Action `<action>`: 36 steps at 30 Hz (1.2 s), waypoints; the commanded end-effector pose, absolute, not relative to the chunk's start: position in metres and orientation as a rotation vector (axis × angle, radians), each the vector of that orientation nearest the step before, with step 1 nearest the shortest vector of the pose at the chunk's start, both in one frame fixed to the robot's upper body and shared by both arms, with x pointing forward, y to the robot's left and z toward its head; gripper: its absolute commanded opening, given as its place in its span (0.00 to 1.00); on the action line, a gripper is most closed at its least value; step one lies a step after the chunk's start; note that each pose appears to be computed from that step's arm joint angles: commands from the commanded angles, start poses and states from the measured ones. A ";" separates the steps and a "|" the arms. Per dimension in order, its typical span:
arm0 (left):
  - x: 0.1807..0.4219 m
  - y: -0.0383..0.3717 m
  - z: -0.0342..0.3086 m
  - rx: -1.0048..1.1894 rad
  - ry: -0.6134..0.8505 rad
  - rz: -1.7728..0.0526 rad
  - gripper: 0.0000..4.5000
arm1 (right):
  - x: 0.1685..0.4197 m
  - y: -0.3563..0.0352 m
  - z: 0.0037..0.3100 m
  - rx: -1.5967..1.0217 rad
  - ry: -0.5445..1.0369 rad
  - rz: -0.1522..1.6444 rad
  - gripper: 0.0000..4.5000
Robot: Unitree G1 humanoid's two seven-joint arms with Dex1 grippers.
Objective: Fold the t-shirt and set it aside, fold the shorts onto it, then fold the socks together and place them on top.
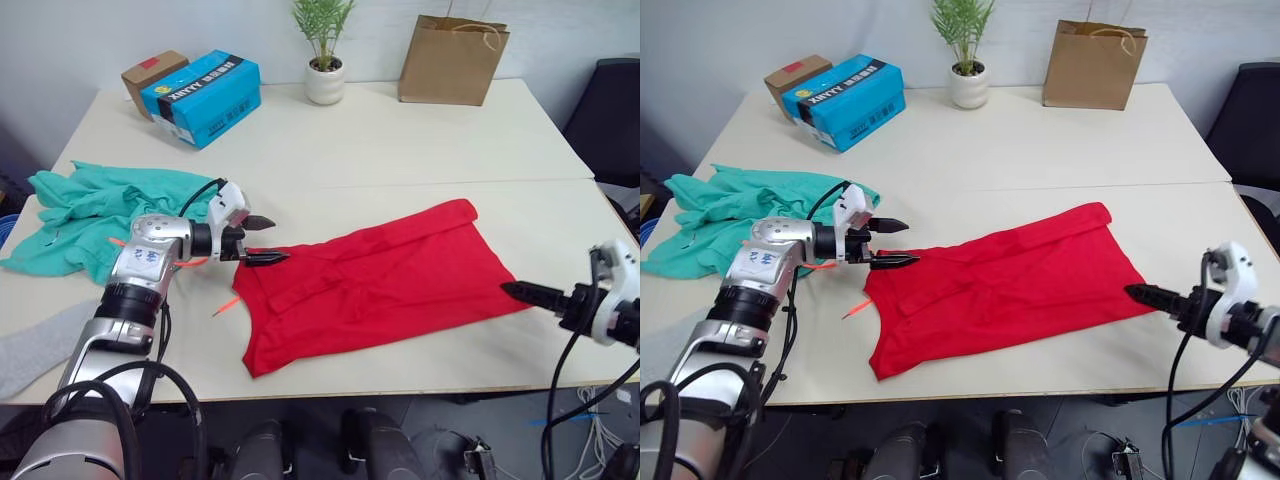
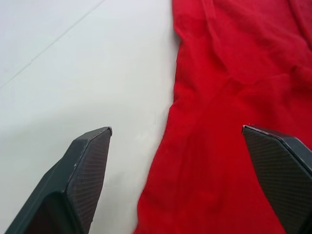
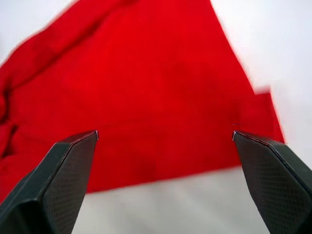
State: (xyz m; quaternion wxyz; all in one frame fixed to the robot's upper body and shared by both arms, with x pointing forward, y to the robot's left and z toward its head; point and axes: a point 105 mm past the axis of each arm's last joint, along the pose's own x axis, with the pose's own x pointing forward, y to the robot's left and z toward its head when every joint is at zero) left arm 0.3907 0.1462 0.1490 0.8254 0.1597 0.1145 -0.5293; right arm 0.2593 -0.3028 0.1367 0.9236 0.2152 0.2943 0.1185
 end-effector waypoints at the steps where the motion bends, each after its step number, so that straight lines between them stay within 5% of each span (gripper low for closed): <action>1: 0.402 0.148 0.150 0.390 0.255 -1.099 1.00 | 0.254 -0.308 0.143 0.474 0.508 0.176 1.00; 6: 0.401 0.145 0.141 0.372 0.359 -1.164 1.00 | 0.240 -0.302 0.116 0.486 0.579 0.102 1.00; 14: 0.397 0.140 0.134 0.313 0.408 -1.211 1.00 | 0.257 -0.281 0.101 0.579 0.571 0.066 1.00; 18: 0.395 0.146 0.121 0.328 0.471 -1.198 0.80 | 0.275 -0.271 0.101 0.616 0.561 0.054 0.81; 28: 0.384 0.147 0.115 0.400 0.460 -1.252 0.12 | 0.293 -0.266 0.101 0.613 0.539 0.067 0.05; 30: 0.381 0.145 0.121 0.402 0.424 -1.269 0.01 | 0.296 -0.266 0.104 0.609 0.523 0.076 0.00; 36: 0.351 0.145 0.123 0.384 0.400 -1.274 0.01 | 0.316 -0.258 0.121 0.510 0.430 0.191 0.00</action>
